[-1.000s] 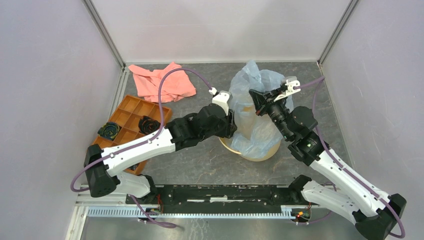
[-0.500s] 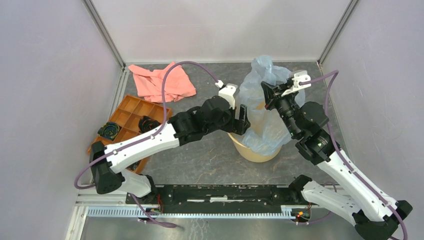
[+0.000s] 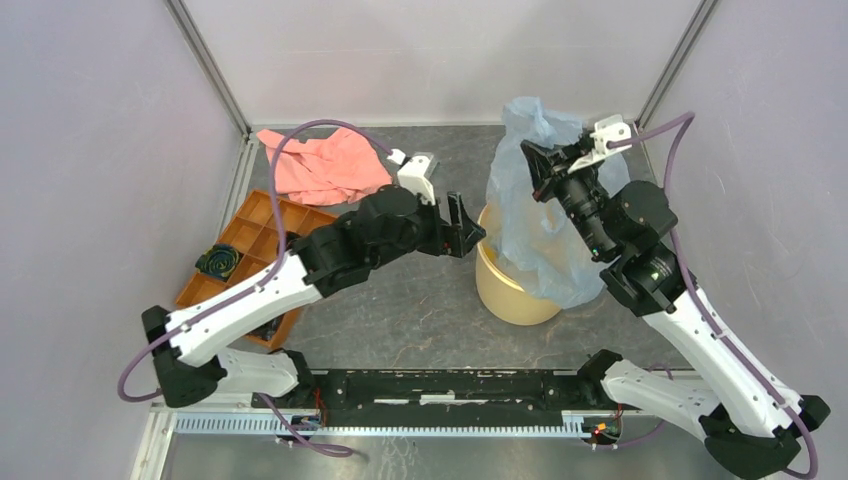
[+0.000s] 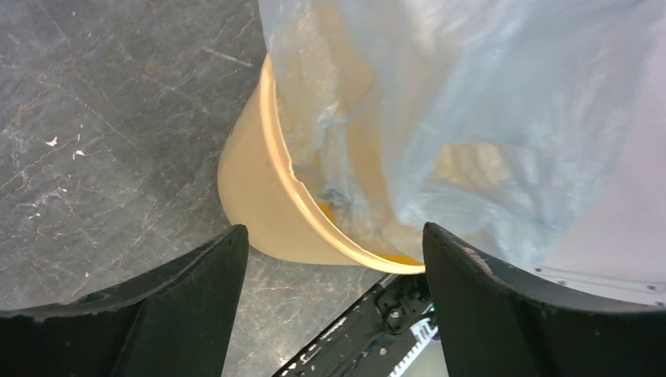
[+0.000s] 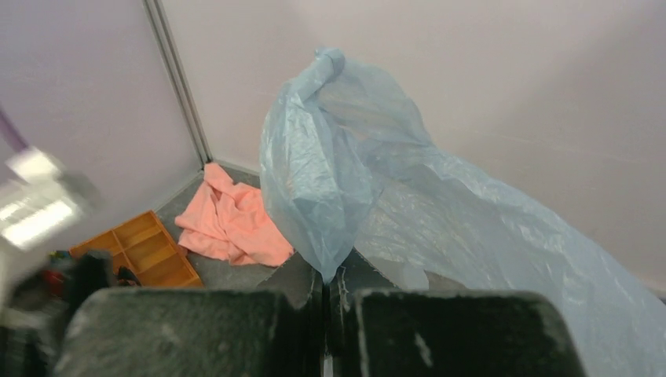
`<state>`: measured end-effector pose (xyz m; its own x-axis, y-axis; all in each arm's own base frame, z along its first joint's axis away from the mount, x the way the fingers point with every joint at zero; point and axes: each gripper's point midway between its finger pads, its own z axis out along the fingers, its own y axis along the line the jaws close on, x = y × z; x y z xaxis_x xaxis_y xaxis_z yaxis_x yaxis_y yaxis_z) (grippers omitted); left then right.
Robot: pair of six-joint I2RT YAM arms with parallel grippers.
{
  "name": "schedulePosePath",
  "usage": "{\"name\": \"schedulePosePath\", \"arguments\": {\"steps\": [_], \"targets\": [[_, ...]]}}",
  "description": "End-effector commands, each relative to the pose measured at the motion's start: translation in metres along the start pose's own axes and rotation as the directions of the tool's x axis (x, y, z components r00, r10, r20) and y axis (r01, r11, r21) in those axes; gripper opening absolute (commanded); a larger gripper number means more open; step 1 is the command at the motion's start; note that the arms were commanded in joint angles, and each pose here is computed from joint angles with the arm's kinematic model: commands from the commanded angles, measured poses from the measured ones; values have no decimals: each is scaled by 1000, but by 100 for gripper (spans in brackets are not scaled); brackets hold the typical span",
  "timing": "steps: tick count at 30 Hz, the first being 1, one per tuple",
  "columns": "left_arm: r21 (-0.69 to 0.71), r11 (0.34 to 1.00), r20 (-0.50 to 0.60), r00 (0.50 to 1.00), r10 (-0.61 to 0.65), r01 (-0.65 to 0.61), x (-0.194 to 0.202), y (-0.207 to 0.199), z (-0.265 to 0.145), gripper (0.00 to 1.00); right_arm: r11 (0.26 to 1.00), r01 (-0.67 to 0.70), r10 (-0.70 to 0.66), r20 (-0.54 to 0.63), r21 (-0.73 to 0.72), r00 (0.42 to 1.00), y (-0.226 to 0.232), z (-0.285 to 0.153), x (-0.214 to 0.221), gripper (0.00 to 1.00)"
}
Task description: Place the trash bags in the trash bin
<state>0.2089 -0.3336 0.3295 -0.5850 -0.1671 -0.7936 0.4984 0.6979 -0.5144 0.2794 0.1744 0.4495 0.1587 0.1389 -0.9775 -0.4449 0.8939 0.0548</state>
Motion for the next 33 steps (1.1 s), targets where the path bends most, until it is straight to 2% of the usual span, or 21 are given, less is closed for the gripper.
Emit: {"name": "schedulePosePath", "arguments": {"steps": [1,5,8,12,17,21,27,33], "targets": [[-31,999,-63,997,-44,42,20,6,33,83,999,0,7,120,-52,993,10,7,-58,1],[-94,995,-99,995,1,-11,26,14,56,67,995,-5,26,223,-95,974,19,12,-83,1],[-167,984,-117,992,38,-57,28,25,69,56,991,22,19,302,-131,953,26,14,-72,0],[-219,970,-142,987,73,-104,31,36,76,42,977,-3,76,338,-212,938,38,6,-43,1],[-293,946,-148,984,97,-137,26,49,64,20,977,-9,82,335,-215,938,36,-4,-20,1],[-347,926,-143,984,105,-149,16,57,47,5,950,24,97,368,-312,925,55,-7,-30,0],[-403,908,-96,992,83,-115,3,69,9,2,890,-20,203,357,-456,912,81,-8,-37,1],[-446,892,-12,997,77,-75,-11,82,-19,2,799,-93,360,349,-594,865,104,-11,-49,1]]}}
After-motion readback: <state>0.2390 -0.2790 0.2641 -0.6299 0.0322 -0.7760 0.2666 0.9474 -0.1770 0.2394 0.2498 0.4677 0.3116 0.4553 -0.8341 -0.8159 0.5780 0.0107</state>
